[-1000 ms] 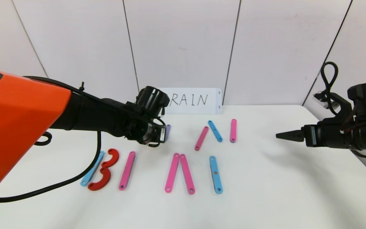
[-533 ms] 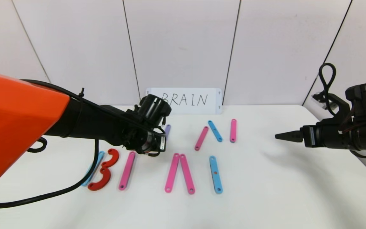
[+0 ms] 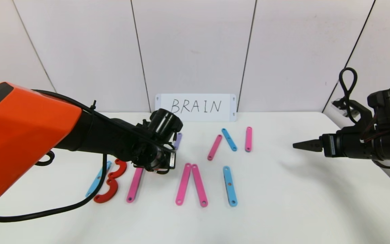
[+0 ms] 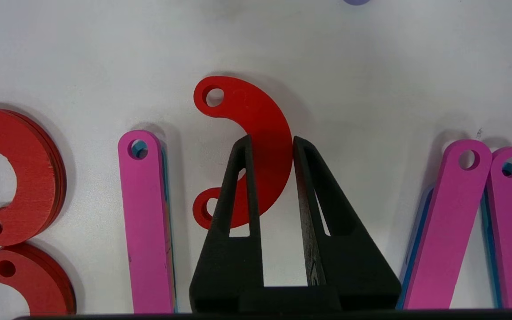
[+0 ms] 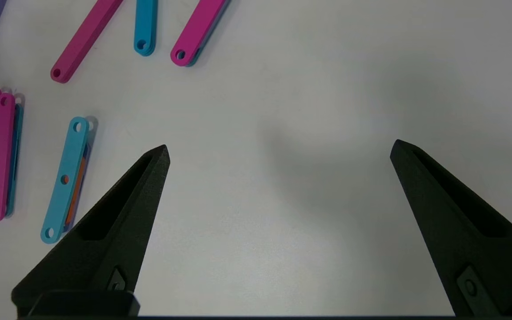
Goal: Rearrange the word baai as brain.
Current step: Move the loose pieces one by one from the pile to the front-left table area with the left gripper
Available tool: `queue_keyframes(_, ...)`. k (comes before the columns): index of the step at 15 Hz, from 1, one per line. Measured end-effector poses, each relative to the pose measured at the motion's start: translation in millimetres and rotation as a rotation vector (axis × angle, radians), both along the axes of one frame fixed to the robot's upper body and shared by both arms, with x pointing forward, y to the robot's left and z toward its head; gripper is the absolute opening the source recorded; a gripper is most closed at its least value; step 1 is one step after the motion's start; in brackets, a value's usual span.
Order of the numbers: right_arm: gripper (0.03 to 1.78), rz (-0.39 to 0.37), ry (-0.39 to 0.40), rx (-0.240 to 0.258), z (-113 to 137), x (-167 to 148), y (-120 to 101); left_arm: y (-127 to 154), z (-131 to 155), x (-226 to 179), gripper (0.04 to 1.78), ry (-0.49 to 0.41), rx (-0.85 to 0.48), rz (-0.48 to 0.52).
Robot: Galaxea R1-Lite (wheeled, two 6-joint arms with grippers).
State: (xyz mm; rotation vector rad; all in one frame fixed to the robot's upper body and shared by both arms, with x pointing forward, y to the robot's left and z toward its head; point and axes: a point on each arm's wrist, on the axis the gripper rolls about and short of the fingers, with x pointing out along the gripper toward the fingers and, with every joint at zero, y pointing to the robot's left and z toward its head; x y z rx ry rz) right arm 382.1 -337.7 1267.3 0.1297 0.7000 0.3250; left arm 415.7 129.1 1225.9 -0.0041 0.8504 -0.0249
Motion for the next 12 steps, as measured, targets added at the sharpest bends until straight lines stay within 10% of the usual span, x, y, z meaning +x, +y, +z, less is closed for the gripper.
queue_keyframes(8,1.74,0.004,0.003,0.0,-0.9,0.2,1.0,2.0,-4.3,-3.7,0.31,0.032,0.014,0.011)
queue_keyframes(12,1.74,0.005,0.008,0.0,-2.2,0.8,1.4,2.3,-3.7,-2.8,0.62,0.028,0.02,0.008)
